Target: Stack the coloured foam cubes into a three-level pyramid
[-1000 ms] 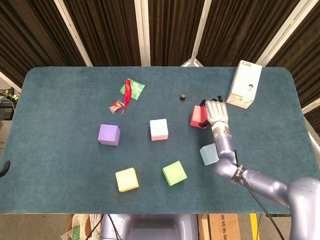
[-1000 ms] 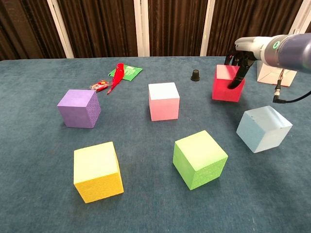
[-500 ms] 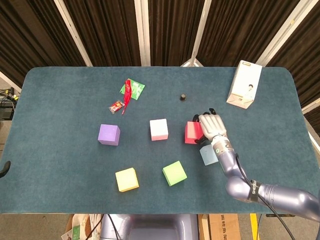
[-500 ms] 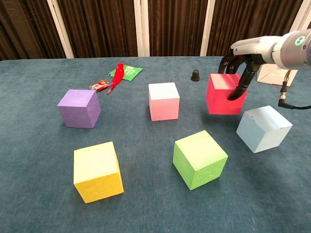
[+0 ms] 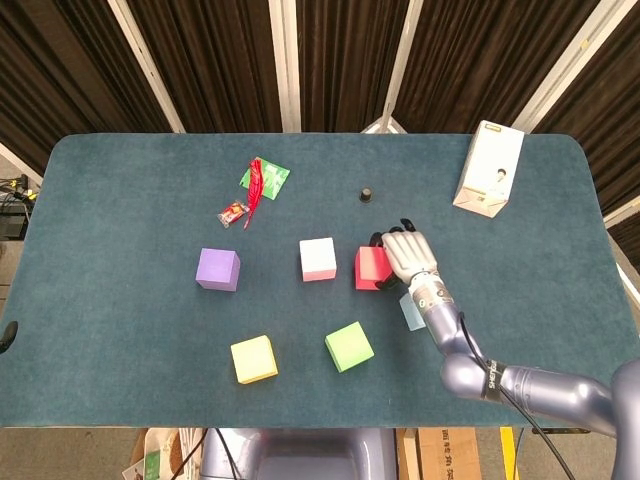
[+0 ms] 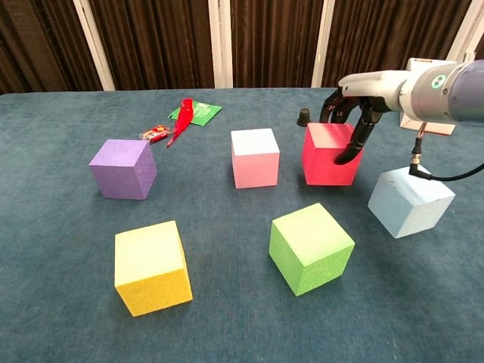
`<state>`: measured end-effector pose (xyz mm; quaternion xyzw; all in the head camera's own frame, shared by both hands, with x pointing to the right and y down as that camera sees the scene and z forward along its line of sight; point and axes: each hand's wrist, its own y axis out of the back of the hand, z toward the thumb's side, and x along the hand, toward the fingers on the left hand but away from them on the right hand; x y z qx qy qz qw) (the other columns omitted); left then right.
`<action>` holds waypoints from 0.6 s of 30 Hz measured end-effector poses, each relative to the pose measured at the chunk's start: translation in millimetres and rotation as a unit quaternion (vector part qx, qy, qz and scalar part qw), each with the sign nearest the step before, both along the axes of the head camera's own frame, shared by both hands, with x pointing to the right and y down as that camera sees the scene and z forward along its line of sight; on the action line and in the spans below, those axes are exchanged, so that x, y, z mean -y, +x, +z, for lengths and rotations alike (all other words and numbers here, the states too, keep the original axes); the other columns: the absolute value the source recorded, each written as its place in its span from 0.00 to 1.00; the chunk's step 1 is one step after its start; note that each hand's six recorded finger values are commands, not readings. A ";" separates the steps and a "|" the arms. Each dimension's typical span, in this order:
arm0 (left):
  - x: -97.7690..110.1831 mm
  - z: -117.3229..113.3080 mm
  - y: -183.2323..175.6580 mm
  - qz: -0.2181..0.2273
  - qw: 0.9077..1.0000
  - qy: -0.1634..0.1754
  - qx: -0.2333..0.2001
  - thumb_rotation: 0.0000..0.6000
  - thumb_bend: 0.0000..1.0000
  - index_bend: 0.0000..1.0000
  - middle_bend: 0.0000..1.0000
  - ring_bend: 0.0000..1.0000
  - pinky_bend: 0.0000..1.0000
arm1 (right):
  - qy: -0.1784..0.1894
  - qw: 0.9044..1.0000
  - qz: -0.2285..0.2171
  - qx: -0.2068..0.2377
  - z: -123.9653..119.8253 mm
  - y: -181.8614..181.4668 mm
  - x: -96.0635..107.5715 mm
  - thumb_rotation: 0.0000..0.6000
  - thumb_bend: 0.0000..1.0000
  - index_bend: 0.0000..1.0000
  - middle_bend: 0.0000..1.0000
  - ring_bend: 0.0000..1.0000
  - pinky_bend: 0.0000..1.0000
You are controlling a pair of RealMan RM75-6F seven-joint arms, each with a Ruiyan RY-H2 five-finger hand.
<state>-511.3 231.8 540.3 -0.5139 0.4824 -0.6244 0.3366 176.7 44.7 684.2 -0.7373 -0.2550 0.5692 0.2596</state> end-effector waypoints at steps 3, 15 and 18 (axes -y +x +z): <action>-0.1 0.1 -0.1 0.000 1.000 0.000 0.001 1.00 0.38 0.10 0.00 0.00 0.00 | 0.005 1.000 -0.006 -0.001 3.6 -4.8 2.7 1.00 0.19 0.41 0.42 0.22 0.00; 0.5 2.4 -0.4 -0.002 1.000 -0.002 0.007 1.00 0.38 0.10 0.00 0.00 0.00 | 0.003 1.000 -0.012 0.007 16.5 -24.9 14.4 1.00 0.19 0.41 0.42 0.22 0.00; 0.8 2.8 -0.8 -0.003 1.000 -0.002 0.008 1.00 0.38 0.10 0.00 0.00 0.00 | 0.001 1.000 -0.011 0.012 19.2 -29.3 15.6 1.00 0.19 0.41 0.42 0.22 0.00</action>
